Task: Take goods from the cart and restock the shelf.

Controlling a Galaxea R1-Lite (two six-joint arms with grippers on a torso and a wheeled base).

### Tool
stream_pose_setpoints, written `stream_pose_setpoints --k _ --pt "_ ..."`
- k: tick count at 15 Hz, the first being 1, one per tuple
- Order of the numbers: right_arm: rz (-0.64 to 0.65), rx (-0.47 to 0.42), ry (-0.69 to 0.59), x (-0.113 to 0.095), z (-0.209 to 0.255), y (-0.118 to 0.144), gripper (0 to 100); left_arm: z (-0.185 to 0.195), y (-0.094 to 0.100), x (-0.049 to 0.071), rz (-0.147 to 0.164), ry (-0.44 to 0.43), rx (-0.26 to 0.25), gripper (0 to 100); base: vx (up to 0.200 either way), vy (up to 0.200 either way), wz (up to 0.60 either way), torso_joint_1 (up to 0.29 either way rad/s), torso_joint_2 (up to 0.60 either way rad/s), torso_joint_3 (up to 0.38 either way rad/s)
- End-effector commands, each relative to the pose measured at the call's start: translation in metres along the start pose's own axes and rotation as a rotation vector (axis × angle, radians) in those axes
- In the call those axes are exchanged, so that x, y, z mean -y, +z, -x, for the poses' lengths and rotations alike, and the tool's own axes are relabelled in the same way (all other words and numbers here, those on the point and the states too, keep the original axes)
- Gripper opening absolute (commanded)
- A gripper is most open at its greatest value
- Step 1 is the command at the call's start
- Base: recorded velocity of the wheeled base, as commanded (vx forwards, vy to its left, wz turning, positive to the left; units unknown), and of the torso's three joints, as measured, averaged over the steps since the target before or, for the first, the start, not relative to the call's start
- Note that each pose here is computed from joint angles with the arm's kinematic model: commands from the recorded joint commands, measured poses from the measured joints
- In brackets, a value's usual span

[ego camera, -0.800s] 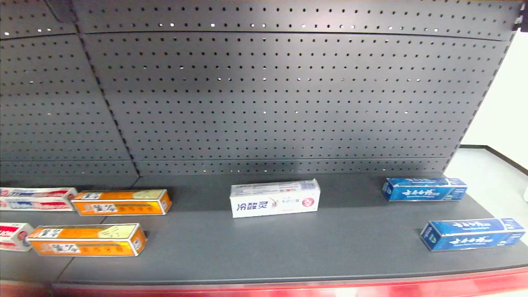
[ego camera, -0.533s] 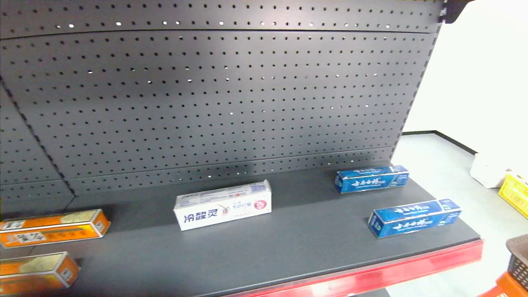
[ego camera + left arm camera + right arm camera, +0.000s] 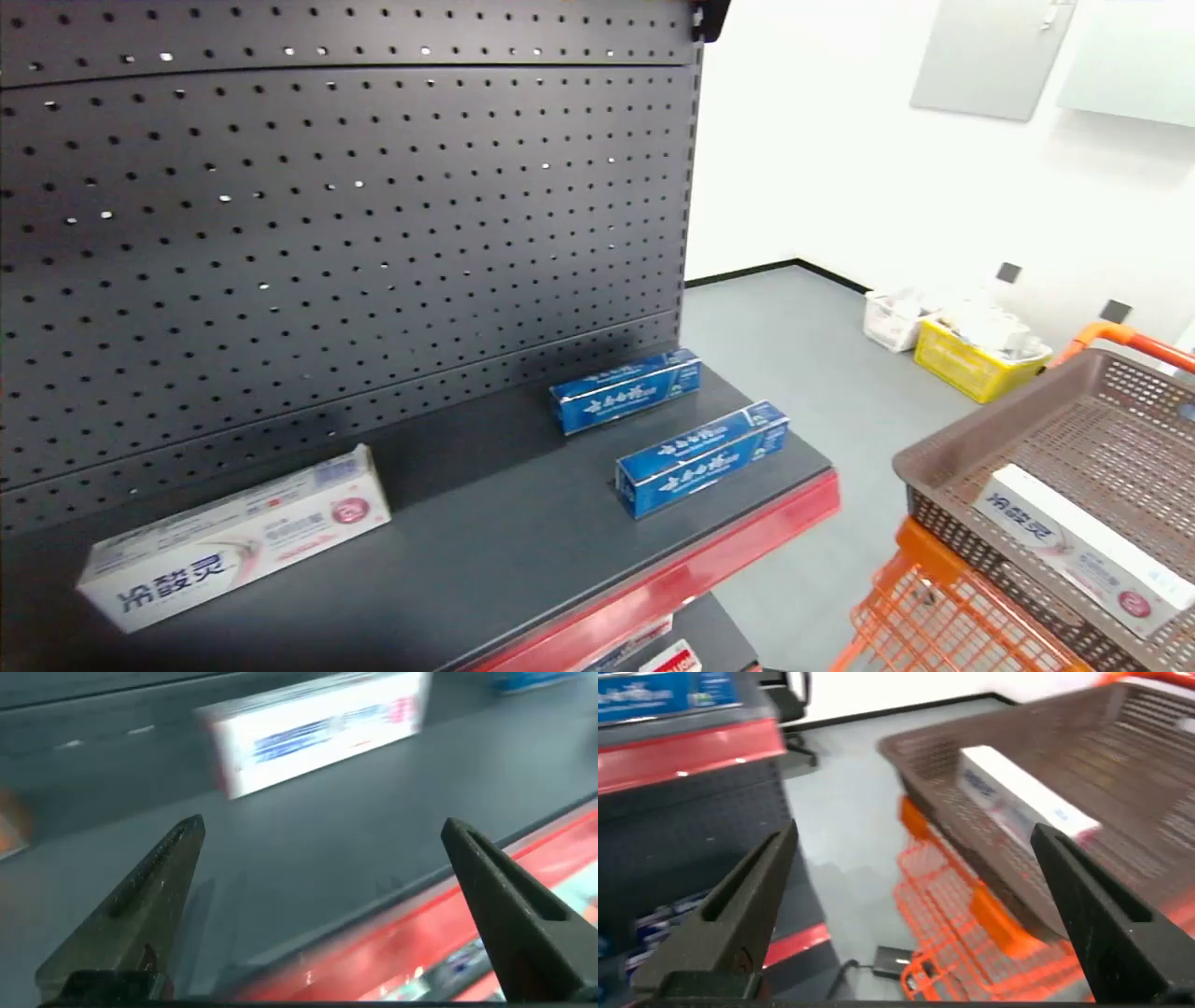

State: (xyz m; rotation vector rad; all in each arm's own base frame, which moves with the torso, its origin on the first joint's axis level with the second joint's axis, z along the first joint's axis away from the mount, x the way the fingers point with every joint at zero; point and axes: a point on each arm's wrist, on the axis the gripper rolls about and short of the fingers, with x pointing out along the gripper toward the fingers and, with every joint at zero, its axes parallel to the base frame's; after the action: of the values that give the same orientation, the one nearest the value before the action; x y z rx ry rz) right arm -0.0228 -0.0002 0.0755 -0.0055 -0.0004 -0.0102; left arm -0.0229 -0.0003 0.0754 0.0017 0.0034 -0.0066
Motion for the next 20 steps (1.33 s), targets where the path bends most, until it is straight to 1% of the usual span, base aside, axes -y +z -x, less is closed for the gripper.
stream_pose_setpoints --k 1,7,20 --pt "0.001 0.0 0.001 0.0 0.0 0.0 100 0.0 0.0 0.0 0.0 0.0 0.0 100 0.0 0.0 -0.6 0.007 0.01 0.002" --pt "0.001 0.0 -0.001 0.0 0.0 0.0 100 0.0 0.0002 -0.0001 0.002 0.004 0.002 100 0.0 0.0 -0.6 0.002 0.0 0.003" --pt "0.001 0.0 -0.001 0.0 0.0 0.0 100 0.0 0.0002 -0.0001 0.002 0.004 0.002 100 0.0 0.0 0.0 0.0 0.0 0.0"
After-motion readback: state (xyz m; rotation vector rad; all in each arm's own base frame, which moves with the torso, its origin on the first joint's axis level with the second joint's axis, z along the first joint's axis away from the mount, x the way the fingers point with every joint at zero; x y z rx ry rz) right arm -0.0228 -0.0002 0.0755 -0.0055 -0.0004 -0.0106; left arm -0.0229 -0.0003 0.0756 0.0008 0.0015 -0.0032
